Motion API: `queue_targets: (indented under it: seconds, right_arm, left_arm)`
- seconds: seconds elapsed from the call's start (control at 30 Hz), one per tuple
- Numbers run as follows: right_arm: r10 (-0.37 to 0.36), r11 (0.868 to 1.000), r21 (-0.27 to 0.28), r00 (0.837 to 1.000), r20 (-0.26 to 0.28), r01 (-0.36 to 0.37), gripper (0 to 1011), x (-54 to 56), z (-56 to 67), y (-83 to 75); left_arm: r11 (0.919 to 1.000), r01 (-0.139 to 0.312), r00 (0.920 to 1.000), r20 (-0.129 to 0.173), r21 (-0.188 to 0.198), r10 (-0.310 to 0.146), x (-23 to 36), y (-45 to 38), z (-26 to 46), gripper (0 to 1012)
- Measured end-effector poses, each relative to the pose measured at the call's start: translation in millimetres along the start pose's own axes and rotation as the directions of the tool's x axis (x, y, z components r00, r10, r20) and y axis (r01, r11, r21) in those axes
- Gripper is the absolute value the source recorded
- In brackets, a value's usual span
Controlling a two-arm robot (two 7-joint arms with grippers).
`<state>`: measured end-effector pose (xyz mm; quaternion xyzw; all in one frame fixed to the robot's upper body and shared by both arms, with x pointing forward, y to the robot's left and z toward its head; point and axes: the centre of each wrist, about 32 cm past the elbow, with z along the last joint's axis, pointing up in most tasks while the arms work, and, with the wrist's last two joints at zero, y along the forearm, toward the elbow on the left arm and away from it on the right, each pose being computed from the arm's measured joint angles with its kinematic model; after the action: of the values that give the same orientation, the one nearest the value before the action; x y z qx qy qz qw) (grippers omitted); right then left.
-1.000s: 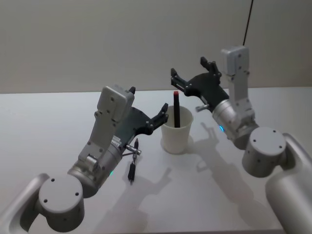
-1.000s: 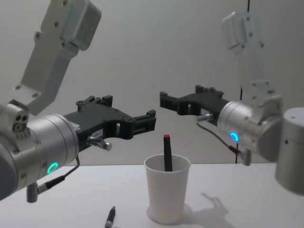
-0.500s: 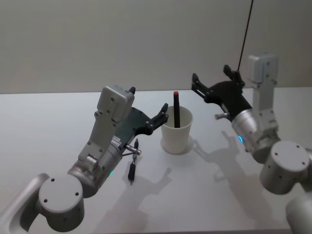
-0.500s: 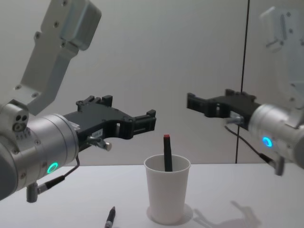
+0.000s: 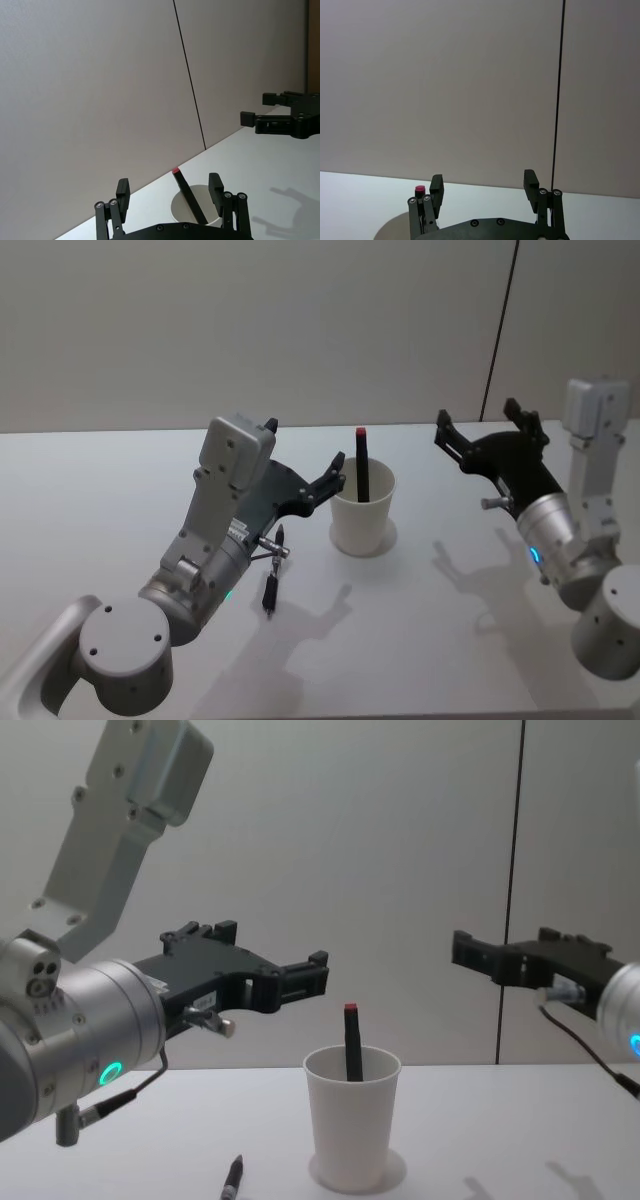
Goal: Place the pen into the pen holder.
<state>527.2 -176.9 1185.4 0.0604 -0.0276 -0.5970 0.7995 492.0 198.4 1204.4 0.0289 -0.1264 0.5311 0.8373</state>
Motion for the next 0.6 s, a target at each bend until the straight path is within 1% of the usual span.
queue_targets:
  seconds: [0.17, 0.37, 0.5, 0.6]
  right_arm:
    - [-0.015, 1.0, -0.007, 1.0, -0.009, 0.015, 1002, 3.2, -0.2, -8.1]
    - [-0.025, 1.0, -0.011, 1.0, -0.015, 0.025, 1002, 5.4, -0.2, -13.7]
    - [-0.03, 0.999, -0.013, 0.999, -0.018, 0.029, 1002, 6.3, -0.2, -16.3]
    - [-0.033, 0.999, -0.015, 0.999, -0.02, 0.033, 1002, 7.0, -0.1, -18.3]
  left_arm:
    - [1.0, 0.0, 1.0, 0.0, 0.0, 0.0, 0.0, 0.0, 0.0, 1003]
    - [1.0, 0.0, 1.0, -0.003, 0.002, 0.0, 0.0, 0.1, -0.2, 1003]
    - [0.9999, -0.002, 0.9999, -0.017, 0.015, 0.003, 0.2, 0.7, -0.9, 1003]
    - [0.9993, -0.01, 0.9991, -0.04, 0.037, 0.012, 0.7, 1.6, -1.7, 1003]
